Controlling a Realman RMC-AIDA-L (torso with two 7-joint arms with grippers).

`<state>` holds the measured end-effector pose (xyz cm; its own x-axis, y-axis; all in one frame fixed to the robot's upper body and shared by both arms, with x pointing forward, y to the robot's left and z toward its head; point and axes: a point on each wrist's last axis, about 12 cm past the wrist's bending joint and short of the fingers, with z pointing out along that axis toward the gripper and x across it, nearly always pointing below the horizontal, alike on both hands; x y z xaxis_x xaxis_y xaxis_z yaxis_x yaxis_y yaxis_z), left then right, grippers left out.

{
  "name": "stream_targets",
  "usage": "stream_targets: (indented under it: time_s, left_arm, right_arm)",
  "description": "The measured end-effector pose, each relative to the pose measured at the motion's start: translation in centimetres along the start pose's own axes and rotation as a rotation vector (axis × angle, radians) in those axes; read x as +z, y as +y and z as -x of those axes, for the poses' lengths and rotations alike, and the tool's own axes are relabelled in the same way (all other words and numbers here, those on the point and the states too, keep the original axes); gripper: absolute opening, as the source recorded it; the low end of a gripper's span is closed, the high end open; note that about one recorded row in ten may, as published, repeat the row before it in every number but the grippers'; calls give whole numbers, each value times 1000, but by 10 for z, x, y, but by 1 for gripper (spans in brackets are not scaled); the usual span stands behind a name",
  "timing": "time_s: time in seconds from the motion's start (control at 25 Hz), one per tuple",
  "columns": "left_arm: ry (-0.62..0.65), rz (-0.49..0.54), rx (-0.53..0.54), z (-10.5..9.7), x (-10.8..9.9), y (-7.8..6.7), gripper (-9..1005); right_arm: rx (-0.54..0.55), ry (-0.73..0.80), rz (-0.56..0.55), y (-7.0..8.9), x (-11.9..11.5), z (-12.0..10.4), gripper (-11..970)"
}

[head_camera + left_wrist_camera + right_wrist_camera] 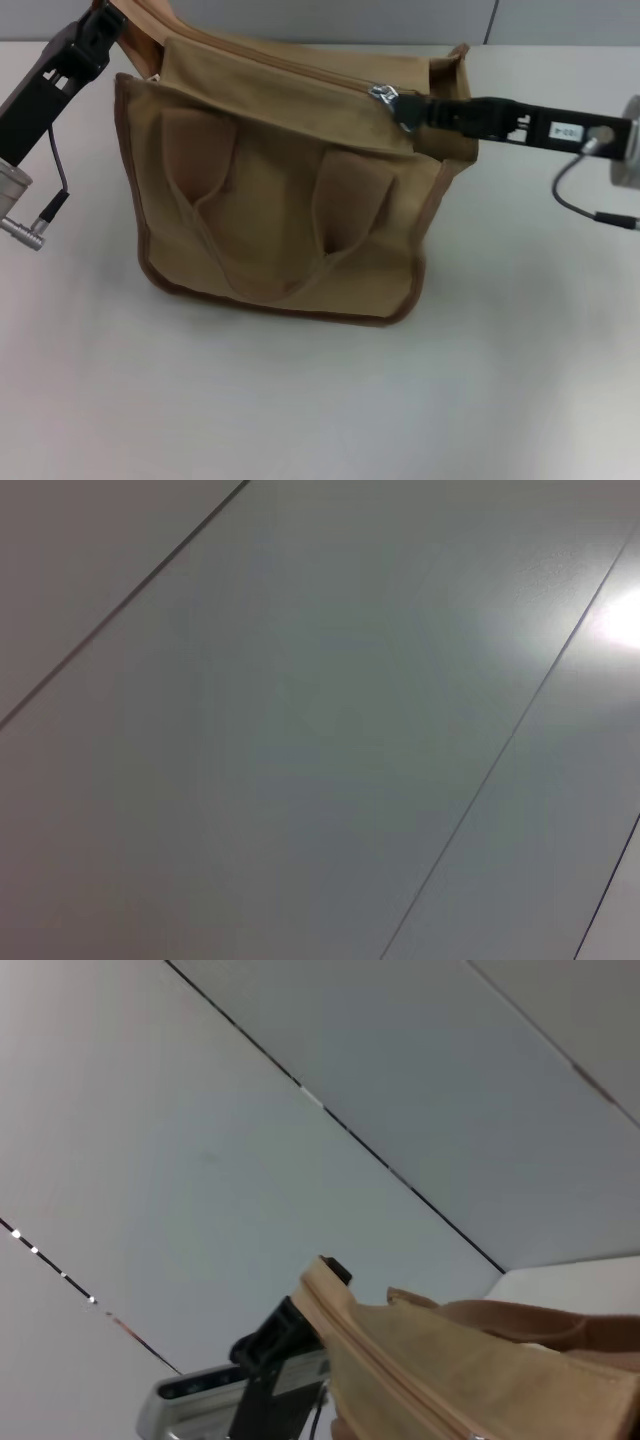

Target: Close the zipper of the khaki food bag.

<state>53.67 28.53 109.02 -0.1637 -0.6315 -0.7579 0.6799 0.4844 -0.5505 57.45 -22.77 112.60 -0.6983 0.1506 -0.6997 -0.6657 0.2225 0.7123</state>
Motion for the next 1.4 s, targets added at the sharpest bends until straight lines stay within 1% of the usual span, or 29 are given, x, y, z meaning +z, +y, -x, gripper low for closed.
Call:
stream_targets:
  time_s: [0.16,0.28,0.36,0.4,0.44,0.56,0.6,0.64,0.68,0.76,0.8,0.88,0.92,1.08,1.16,1.2,1.24,1.28,1.4]
  left_arm:
    - [9,4,-3,-2,2,0,65]
    - [13,11,-6,-3,2,1,65]
    - [16,11,-7,-4,3,1,65]
    - [20,10,-3,-5,4,0,66]
    - [20,10,-3,-5,4,0,66]
    - [35,3,33,-8,5,0,66]
    - [50,4,97,-12,5,-1,66]
    - [50,4,97,-12,5,-1,66]
    - [57,8,137,-15,3,-1,67]
    - [68,8,218,-21,-1,-3,67]
    - [81,-11,279,-22,-4,-5,67]
    - [89,-23,300,-21,-5,-5,67]
    - [105,-53,328,-18,-8,-7,67]
    - [75,-56,347,-12,-16,-8,68]
    - [26,-62,353,-7,-21,-11,139]
    - [-24,-83,363,-1,-24,-14,175]
    - [-24,-83,363,-1,-24,-14,210]
    - [-47,-97,366,3,-26,-16,246]
    - [-91,-134,354,12,-29,-20,482]
  right_arm:
    - [-20,-11,18,2,-11,-9,13]
    - [-37,-23,12,2,-19,-14,14]
    - [-70,-36,9,2,-23,-16,15]
    - [-122,-51,8,2,-26,-17,15]
    - [-122,-51,8,2,-26,-17,16]
    - [-203,-129,-1,2,-32,-24,17]
    - [-236,-182,12,6,-36,-29,17]
    - [-236,-182,12,6,-36,-29,18]
    - [-252,-203,34,9,-38,-32,18]
    - [-295,-227,66,14,-41,-38,87]
    - [-347,-252,68,16,-43,-43,122]
    - [-368,-264,61,16,-44,-46,190]
    - [-386,-278,49,14,-45,-50,225]
    - [-402,-284,47,12,-41,-55,418]
    - [-417,-281,50,12,-38,-55,533]
    - [-422,-280,52,12,-37,-55,599]
    - [-419,-280,55,12,-35,-55,666]
    - [-415,-281,58,12,-34,-56,666]
    - [-411,-284,62,11,-31,-59,668]
